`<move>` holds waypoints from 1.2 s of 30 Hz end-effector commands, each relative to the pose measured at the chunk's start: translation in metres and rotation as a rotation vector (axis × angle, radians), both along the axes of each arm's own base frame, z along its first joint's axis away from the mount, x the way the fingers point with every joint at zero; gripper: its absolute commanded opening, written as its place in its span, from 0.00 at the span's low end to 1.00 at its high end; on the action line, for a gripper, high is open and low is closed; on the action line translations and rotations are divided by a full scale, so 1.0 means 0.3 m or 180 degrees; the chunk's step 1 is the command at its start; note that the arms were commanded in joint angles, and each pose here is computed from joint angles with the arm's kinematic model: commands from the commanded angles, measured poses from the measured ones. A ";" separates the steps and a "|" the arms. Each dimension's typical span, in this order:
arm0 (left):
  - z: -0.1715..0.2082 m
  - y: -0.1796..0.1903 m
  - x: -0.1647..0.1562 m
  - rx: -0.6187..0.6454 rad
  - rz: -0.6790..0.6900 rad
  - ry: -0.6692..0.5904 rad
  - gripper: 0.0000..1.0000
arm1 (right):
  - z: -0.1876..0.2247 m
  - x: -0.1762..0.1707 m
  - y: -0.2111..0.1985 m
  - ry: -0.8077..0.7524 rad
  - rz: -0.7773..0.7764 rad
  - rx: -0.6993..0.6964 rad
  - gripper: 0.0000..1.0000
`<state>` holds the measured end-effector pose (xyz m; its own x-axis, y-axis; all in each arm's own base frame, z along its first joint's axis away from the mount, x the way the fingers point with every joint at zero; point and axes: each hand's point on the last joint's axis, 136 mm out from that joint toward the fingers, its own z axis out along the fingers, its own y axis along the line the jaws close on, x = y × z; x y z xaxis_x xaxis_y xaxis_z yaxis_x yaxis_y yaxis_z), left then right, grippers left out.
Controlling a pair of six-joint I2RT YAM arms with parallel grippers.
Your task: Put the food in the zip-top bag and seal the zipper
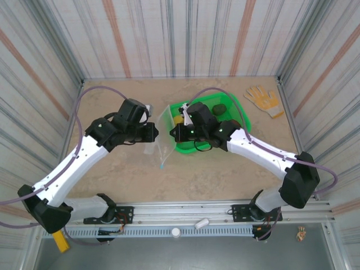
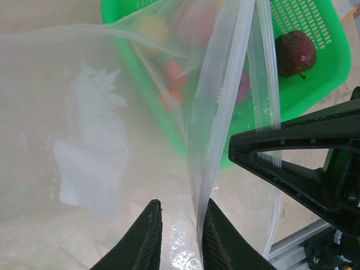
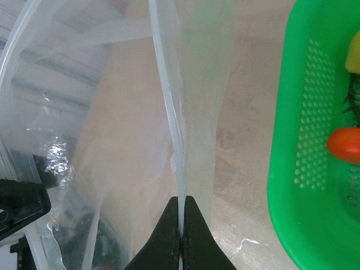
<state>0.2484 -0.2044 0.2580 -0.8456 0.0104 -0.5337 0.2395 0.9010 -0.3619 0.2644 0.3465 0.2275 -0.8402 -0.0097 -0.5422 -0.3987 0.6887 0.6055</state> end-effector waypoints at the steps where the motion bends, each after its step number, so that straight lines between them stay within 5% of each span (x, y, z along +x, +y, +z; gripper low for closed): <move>1: -0.009 0.020 0.010 0.0079 0.0071 -0.0062 0.21 | 0.046 -0.016 0.003 -0.0018 -0.0045 0.0075 0.00; 7: 0.014 -0.015 0.019 -0.0073 -0.0049 -0.0155 0.16 | 0.033 -0.032 0.021 0.0003 0.0040 0.0052 0.00; 10: 0.017 -0.018 0.020 -0.0075 -0.0083 -0.0175 0.00 | 0.016 -0.032 0.018 0.0039 0.0035 -0.0012 0.00; 26: 0.066 0.147 -0.109 0.0449 -0.0247 0.0249 0.00 | 0.001 0.051 -0.132 -0.0002 -0.0254 -0.0688 0.03; 36: 0.090 0.310 -0.053 0.0807 0.0473 0.0213 0.00 | 0.080 0.085 -0.141 -0.0068 -0.0250 -0.0486 0.09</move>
<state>0.2296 -0.1343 0.2782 -0.8804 0.0728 -0.4685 0.1766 0.9674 -0.1816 0.2831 0.3123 0.2418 -0.8355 -0.0465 -0.5475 -0.3589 0.8007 0.4796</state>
